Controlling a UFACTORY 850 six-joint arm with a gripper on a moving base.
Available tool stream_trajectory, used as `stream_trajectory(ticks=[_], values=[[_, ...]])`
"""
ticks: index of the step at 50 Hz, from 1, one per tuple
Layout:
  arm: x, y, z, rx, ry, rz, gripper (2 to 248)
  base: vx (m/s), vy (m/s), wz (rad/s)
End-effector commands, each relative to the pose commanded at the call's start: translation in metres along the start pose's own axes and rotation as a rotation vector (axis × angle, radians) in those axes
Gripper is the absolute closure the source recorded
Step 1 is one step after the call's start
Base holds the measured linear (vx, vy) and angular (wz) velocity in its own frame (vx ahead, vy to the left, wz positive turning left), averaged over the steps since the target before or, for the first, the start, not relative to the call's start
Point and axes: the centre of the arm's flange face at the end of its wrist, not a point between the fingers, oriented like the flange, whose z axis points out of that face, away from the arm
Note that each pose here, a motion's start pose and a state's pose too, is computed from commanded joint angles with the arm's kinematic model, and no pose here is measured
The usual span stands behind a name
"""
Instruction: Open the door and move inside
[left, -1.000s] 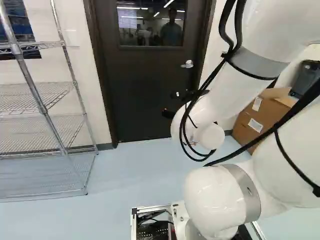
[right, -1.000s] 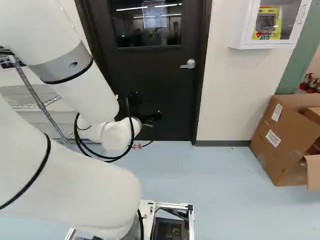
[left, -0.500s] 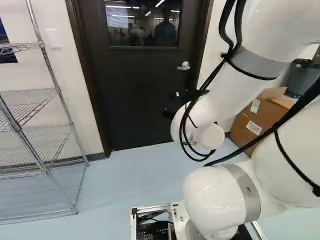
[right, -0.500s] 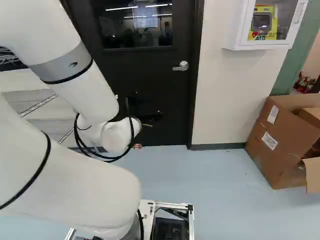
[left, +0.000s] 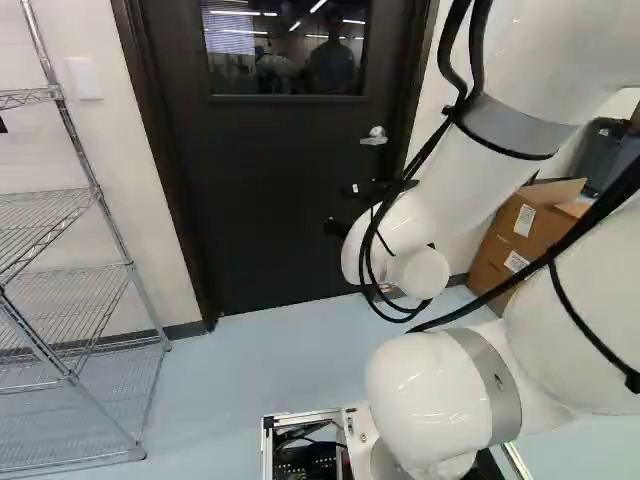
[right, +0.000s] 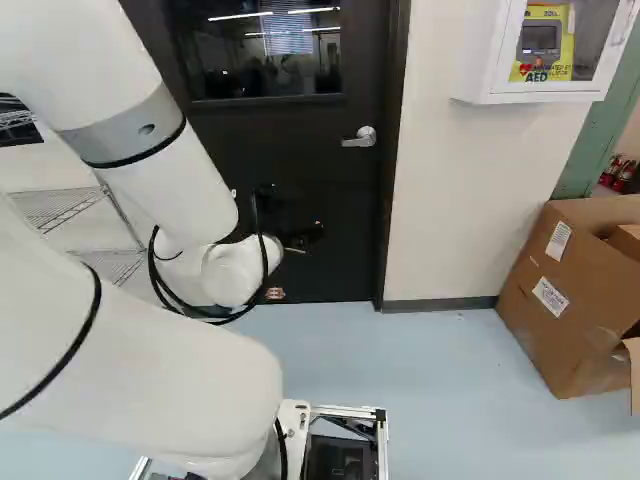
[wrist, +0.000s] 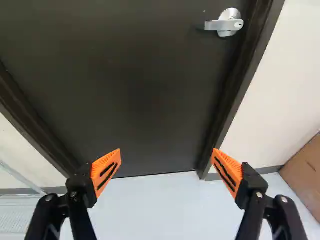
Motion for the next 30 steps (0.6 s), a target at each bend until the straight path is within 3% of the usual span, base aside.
stream_trajectory(ticks=[30], values=[[0.0000, 0.0000, 0.0000, 0.000, 0.000, 0.000, 3, 0.168, 0.000, -0.021]])
